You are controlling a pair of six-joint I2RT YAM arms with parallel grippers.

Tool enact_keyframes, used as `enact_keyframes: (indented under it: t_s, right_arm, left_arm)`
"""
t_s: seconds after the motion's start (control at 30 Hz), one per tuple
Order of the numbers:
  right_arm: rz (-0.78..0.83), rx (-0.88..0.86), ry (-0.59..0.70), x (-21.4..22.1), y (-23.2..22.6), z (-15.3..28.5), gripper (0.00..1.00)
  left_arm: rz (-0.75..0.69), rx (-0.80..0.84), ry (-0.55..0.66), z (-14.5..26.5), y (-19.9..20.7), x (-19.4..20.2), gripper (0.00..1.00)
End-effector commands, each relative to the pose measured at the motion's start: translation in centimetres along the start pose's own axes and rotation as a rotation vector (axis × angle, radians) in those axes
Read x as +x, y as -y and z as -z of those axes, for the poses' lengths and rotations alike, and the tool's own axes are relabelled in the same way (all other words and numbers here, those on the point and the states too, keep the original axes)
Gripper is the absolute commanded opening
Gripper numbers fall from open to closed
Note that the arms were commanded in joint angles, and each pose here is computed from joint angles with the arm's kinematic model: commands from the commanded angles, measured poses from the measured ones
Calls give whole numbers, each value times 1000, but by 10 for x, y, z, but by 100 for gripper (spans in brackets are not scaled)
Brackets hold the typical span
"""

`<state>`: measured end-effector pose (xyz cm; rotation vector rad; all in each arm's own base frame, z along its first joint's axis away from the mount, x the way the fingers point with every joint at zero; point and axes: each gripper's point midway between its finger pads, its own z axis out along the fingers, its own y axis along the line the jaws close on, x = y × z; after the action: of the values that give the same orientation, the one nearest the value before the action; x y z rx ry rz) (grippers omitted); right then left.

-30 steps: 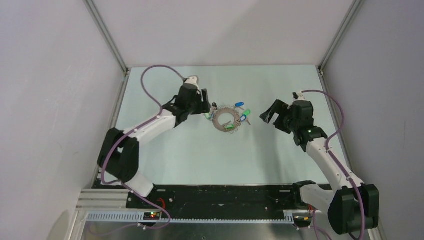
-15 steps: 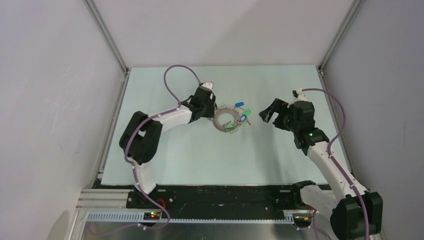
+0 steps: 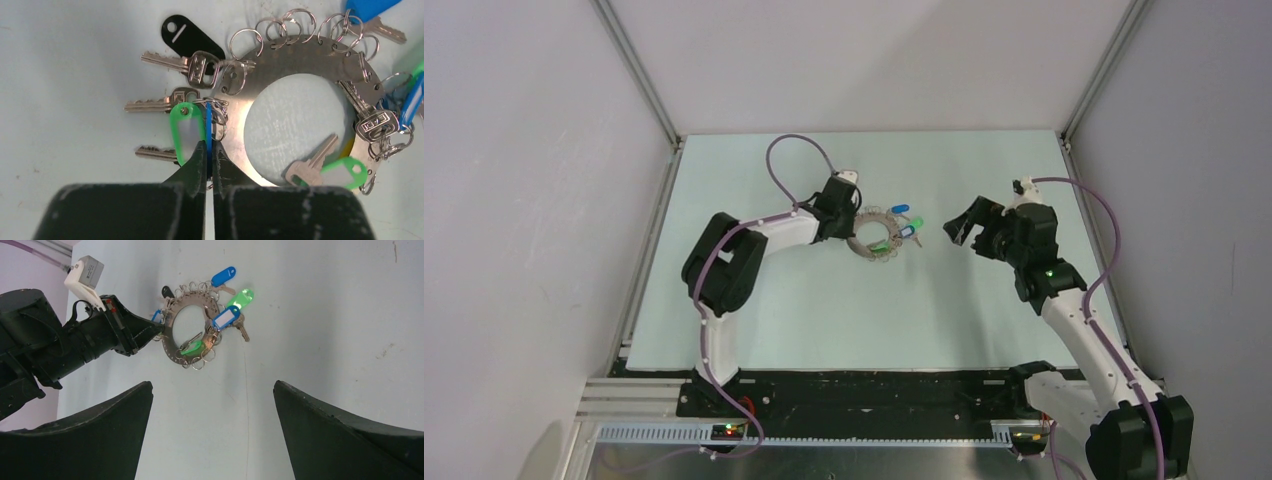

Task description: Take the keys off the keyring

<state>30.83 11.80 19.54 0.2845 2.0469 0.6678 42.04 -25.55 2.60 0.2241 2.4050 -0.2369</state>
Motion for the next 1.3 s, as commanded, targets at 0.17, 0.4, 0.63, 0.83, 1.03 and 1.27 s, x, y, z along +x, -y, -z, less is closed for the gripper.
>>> enact_keyframes:
  t_s: [0.17,0.4,0.63,0.83,1.03,1.27]
  right_arm:
    - [78,-109,-48,5,-21,-13,96]
    - [253,-293,-91,23,-67,-17,94]
    - [560,-410,11,46,-131,-21,89]
    - [782,-428,186,41,-165,-23,89]
    - [910,-433,313,40,-190,-27,90]
    - [1002,-489,343,62,-213,-30,89]
  left_arm:
    - [-84,43,229,92,7,-61,0]
    - [-100,148,367,157,27,-92,0]
    - [-118,227,462,210,52,-107,0]
    - [-48,254,464,235,53,-112,0]
    - [12,322,457,254,61,-113,0]
    - [44,347,438,265,63,-109,0]
